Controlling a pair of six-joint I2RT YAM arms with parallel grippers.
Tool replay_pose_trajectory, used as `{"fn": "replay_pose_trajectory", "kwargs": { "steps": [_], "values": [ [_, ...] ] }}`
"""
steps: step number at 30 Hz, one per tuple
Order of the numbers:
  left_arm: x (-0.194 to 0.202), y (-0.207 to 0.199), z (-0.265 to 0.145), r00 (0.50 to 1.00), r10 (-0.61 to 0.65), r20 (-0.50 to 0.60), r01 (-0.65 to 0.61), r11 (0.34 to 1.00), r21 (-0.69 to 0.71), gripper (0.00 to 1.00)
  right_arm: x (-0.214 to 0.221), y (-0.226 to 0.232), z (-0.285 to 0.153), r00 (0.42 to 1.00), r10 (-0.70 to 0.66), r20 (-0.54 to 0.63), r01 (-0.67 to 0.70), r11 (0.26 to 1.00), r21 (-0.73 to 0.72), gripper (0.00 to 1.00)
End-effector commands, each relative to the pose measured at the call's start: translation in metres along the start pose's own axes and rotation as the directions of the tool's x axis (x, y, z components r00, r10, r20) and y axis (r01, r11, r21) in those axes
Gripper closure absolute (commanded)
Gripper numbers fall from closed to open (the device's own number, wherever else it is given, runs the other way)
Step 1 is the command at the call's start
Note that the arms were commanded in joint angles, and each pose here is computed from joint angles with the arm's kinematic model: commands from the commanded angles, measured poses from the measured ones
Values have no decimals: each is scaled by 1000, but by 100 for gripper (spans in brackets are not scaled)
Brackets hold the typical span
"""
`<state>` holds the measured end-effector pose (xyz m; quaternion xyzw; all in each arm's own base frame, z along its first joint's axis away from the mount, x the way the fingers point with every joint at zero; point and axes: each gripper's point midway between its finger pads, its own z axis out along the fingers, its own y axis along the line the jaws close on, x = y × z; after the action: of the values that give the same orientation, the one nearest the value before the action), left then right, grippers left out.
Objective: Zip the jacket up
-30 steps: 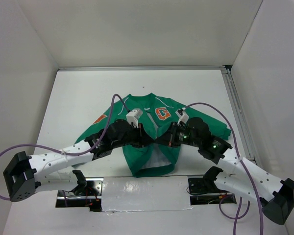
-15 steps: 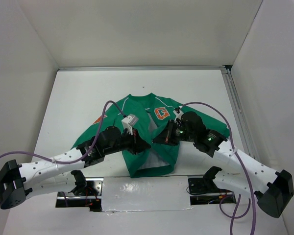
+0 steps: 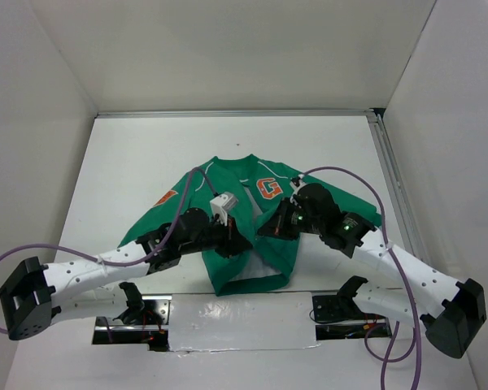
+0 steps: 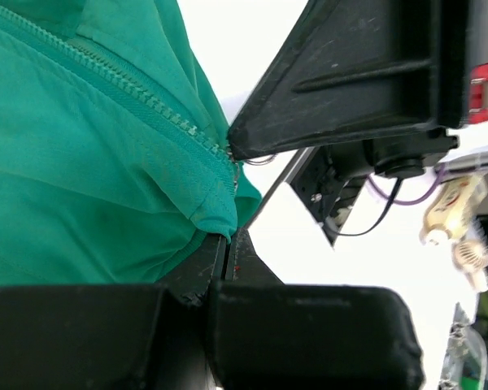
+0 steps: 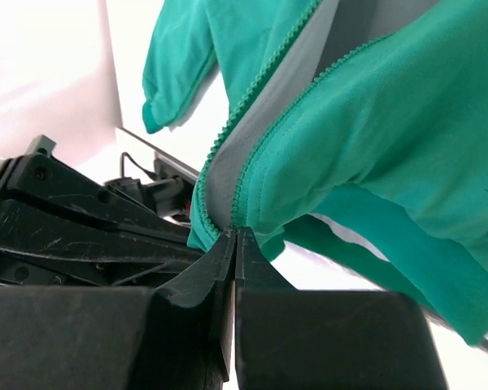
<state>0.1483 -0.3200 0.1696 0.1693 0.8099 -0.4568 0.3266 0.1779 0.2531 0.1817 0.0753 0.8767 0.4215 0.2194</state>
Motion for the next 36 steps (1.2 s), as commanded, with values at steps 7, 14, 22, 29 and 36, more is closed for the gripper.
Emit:
{"fn": "replay_pose_trajectory", "kwargs": {
  "steps": [7, 14, 22, 29, 36],
  "values": [
    [69, 16, -11, 948, 17, -319, -29, 999, -34, 100, -47, 9, -22, 962, -226, 156, 217, 973, 75, 100],
    [22, -1, -13, 984, 45, -172, -50, 998, -27, 69, 13, 13, -2, 898, -436, -56, 423, 892, -157, 100],
    [-11, -7, -24, 993, 46, -105, -56, 993, -99, 32, -1, 63, -26, 905, -425, 28, 415, 867, -277, 100],
    [-21, -42, -55, 997, -27, -77, 28, 1000, 8, 1, -18, 59, -21, 926, -374, 45, 376, 910, -177, 100],
    [-9, -68, -56, 980, -156, -120, 175, 971, 163, 1, -34, 61, -29, 959, -260, 108, 276, 945, -173, 100]
  ]
}}
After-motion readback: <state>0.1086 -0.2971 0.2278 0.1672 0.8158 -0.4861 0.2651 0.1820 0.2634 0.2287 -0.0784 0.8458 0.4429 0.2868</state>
